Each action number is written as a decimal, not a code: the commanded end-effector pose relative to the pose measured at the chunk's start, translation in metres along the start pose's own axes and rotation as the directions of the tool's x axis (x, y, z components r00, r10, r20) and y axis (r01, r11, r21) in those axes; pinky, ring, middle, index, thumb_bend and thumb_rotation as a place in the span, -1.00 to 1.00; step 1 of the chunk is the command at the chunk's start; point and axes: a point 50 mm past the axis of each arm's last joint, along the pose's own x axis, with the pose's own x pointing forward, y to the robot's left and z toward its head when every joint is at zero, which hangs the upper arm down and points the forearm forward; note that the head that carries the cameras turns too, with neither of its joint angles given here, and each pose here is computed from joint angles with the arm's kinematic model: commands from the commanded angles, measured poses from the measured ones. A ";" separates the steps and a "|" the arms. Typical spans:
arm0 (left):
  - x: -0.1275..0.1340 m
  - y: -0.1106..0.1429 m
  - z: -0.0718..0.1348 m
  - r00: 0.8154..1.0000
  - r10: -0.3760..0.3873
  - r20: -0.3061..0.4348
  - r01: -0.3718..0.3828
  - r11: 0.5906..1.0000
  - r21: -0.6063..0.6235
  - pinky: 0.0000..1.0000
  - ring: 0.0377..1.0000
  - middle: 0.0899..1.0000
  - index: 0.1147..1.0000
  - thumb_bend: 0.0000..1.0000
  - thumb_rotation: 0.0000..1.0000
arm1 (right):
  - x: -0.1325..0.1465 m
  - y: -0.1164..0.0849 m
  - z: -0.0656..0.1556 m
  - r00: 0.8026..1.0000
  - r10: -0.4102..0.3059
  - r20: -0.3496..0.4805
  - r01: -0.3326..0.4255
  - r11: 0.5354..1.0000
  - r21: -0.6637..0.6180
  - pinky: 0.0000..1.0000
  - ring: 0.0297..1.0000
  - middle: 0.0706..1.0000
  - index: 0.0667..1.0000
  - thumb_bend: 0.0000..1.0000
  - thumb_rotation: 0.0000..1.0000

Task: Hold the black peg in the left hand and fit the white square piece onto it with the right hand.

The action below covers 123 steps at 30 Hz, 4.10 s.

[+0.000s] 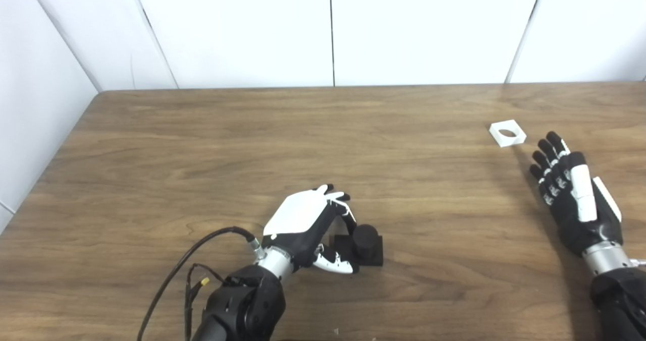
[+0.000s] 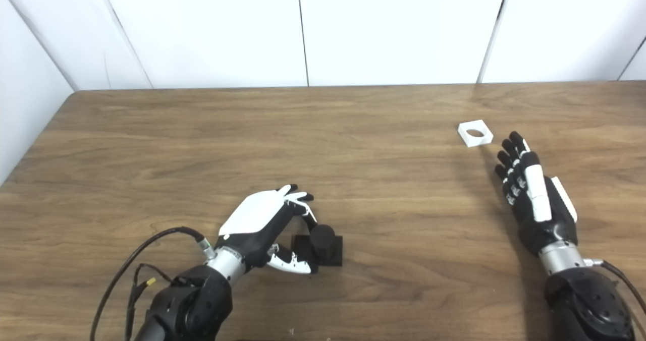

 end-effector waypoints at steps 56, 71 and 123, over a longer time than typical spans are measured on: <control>-0.003 -0.004 -0.013 1.000 0.006 -0.024 -0.005 1.000 0.012 1.00 1.00 0.81 -0.15 0.03 -0.88 | 0.091 -0.011 0.093 0.994 -0.007 0.108 0.022 0.990 -0.136 1.00 1.00 1.00 1.00 0.38 0.22; -0.005 -0.003 -0.016 1.000 0.013 -0.021 -0.013 1.000 0.015 0.99 1.00 0.81 -0.15 0.03 -0.88 | 0.131 -0.025 0.109 0.998 -0.021 0.054 0.039 0.939 -0.342 1.00 1.00 1.00 0.88 0.42 -0.30; -0.006 -0.006 -0.009 1.000 0.017 -0.025 -0.017 1.000 -0.002 0.98 1.00 0.82 -0.15 0.03 -0.88 | 0.202 0.000 0.160 0.966 0.079 -0.248 -0.257 0.157 -0.953 1.00 1.00 1.00 0.62 0.63 -0.55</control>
